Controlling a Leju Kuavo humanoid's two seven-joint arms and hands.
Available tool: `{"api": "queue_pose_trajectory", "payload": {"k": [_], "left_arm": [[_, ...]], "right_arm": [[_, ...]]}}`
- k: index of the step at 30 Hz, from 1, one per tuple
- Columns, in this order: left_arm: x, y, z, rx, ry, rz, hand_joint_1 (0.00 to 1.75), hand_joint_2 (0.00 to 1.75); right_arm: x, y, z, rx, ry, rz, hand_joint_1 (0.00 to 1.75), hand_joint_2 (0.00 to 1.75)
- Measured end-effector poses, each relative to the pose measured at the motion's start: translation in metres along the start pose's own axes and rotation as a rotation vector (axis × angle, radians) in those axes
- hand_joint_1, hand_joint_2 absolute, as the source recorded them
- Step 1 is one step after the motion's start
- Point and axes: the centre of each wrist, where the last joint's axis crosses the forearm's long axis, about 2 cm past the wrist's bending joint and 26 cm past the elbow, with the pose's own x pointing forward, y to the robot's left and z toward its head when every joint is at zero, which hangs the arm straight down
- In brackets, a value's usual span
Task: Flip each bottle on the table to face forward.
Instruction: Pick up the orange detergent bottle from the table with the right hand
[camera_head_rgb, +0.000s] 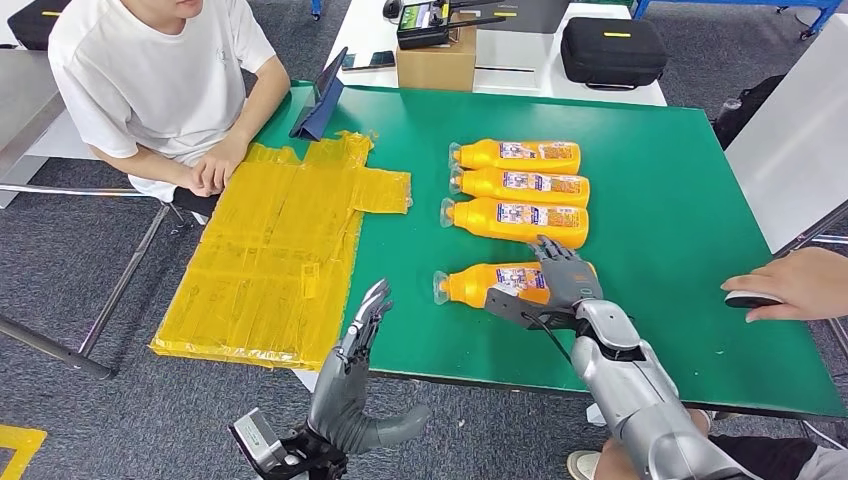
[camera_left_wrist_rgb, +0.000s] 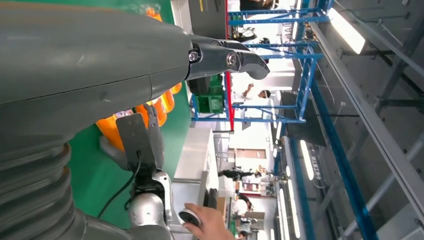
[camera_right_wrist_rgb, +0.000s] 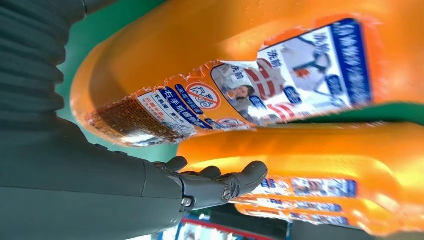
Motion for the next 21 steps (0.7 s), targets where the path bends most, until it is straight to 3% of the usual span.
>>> {"api": "queue_pose_trajectory", "payload": {"k": [11, 13, 15, 17, 21], "left_arm": [[-0.001, 0.002, 0.006, 0.028, 0.02, -0.026, 0.0, 1.75], [-0.001, 0.003, 0.007, 0.032, 0.022, -0.029, 0.0, 1.75], [-0.001, 0.003, 0.007, 0.035, 0.023, -0.031, 0.0, 1.75], [-0.001, 0.003, 0.007, 0.038, 0.023, -0.033, 0.0, 1.75], [-0.001, 0.004, 0.007, 0.045, 0.023, -0.037, 0.0, 1.75]], "right_arm": [[0.008, -0.015, -0.012, 0.046, 0.08, 0.204, 0.0, 1.75], [0.008, -0.017, -0.014, 0.063, 0.081, 0.212, 0.34, 1.75], [0.009, -0.019, -0.016, 0.081, 0.081, 0.216, 1.17, 1.75], [0.01, -0.021, -0.018, 0.103, 0.077, 0.217, 1.7, 1.75], [0.009, -0.022, -0.02, 0.147, 0.055, 0.196, 1.75, 1.75]]}}
